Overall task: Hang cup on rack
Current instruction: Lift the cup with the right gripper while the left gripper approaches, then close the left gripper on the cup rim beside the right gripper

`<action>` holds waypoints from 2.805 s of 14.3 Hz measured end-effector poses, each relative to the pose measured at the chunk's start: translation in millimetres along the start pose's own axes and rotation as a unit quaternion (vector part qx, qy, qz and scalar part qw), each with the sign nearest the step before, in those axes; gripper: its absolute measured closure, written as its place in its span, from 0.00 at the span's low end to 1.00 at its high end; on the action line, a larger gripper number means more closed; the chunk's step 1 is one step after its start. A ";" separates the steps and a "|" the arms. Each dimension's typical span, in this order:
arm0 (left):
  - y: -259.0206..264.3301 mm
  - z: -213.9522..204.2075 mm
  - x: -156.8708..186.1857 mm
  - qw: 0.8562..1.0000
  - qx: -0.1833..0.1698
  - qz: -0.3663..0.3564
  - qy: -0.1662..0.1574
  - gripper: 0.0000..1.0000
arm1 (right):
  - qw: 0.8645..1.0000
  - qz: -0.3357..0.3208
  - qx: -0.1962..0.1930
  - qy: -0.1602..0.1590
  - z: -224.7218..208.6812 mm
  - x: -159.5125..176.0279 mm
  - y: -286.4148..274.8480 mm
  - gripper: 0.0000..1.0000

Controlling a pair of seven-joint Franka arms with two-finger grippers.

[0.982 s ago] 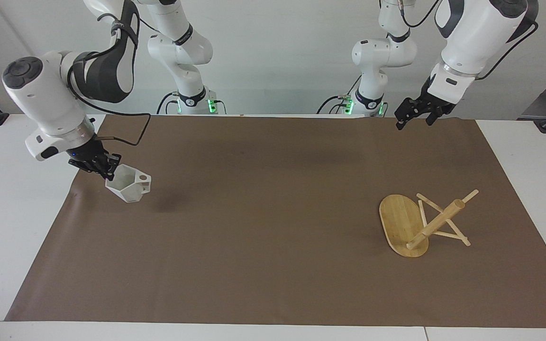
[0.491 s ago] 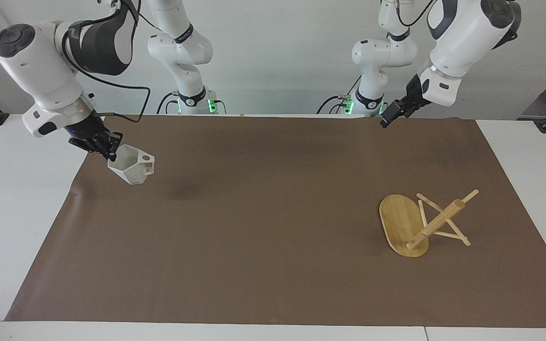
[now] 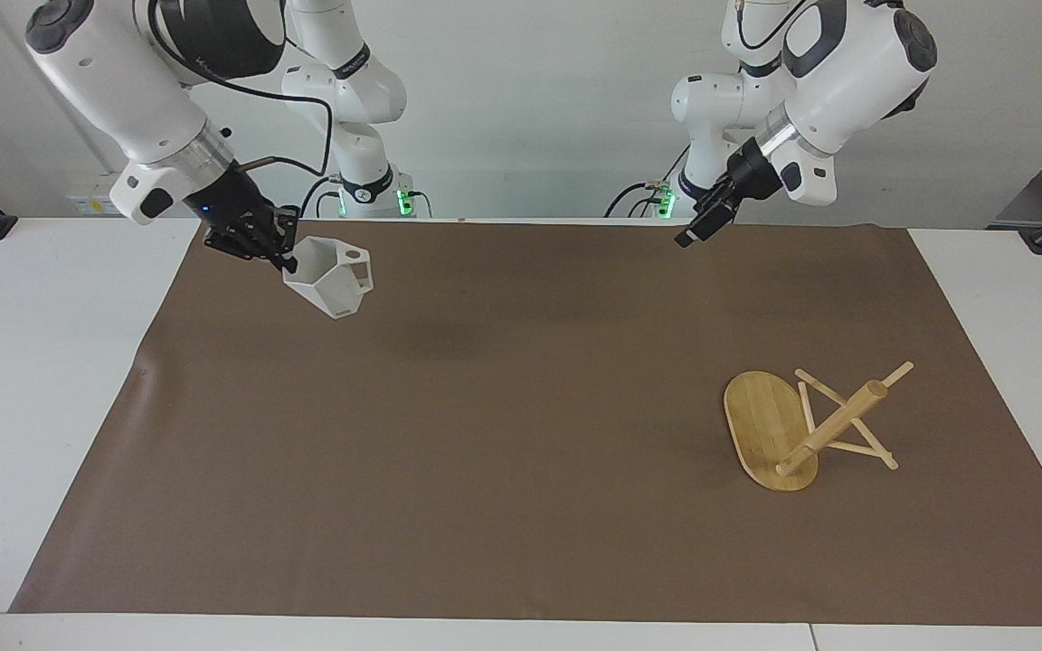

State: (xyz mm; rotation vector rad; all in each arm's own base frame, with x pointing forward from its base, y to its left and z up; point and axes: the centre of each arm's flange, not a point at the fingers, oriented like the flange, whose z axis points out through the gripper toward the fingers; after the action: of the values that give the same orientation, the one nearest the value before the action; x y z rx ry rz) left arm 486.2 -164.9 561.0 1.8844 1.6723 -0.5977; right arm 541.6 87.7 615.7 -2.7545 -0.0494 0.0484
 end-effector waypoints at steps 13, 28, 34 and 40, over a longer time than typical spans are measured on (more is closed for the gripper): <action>13.5 50.4 -8.6 0.987 0.015 -0.135 -0.091 0.00 | 0.991 0.079 0.110 -0.014 51.2 -47.1 -194.5 0.93; 13.7 26.0 7.5 0.981 0.046 -0.158 -0.103 0.00 | 0.982 0.100 0.156 0.038 67.1 -37.7 -212.2 0.93; 21.7 18.0 2.8 0.978 0.017 -0.169 -0.117 0.00 | 0.982 0.098 0.156 0.036 70.1 -40.2 -215.2 0.93; 20.6 19.4 0.6 0.979 0.021 -0.164 -0.117 0.00 | 0.982 0.098 0.156 0.037 68.8 -40.3 -214.6 0.93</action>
State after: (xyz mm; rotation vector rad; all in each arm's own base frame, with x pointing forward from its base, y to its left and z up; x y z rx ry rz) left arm 507.2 -178.8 548.1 1.5036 1.8335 -0.9543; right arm 492.6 310.5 634.1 -2.4360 0.2305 0.0054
